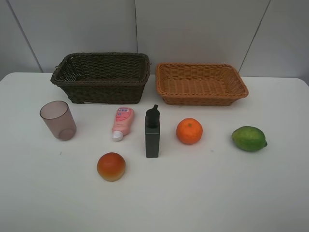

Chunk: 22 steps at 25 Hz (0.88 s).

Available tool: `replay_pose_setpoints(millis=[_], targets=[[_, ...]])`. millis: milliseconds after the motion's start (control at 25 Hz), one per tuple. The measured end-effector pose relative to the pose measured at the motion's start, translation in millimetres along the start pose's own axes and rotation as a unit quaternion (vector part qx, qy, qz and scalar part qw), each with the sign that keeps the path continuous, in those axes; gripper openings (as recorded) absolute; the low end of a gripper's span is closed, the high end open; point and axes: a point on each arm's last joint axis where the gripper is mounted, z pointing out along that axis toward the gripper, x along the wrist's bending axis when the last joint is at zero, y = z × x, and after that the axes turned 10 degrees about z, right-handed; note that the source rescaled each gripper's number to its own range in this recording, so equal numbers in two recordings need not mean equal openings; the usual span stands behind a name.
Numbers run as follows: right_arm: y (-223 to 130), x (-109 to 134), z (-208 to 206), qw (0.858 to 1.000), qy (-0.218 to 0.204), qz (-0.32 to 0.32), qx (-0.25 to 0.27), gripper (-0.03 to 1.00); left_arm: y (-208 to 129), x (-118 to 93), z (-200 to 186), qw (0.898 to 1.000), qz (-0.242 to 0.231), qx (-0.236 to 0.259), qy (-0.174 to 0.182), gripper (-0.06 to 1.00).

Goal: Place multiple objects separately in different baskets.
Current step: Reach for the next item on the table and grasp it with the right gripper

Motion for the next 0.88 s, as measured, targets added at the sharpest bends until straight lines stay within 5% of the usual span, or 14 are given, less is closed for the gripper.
replay_pose_setpoints(millis=[480,880], targets=[[83,23,110,0.980,-0.023,0.011,0.196,0.97,0,0,0,1.000,0.000,0.000,0.000,1.00],[101,59,222,0.928,0.000,-0.107,0.357,0.97,0,0,0,1.000,0.000,0.000,0.000,1.00]])
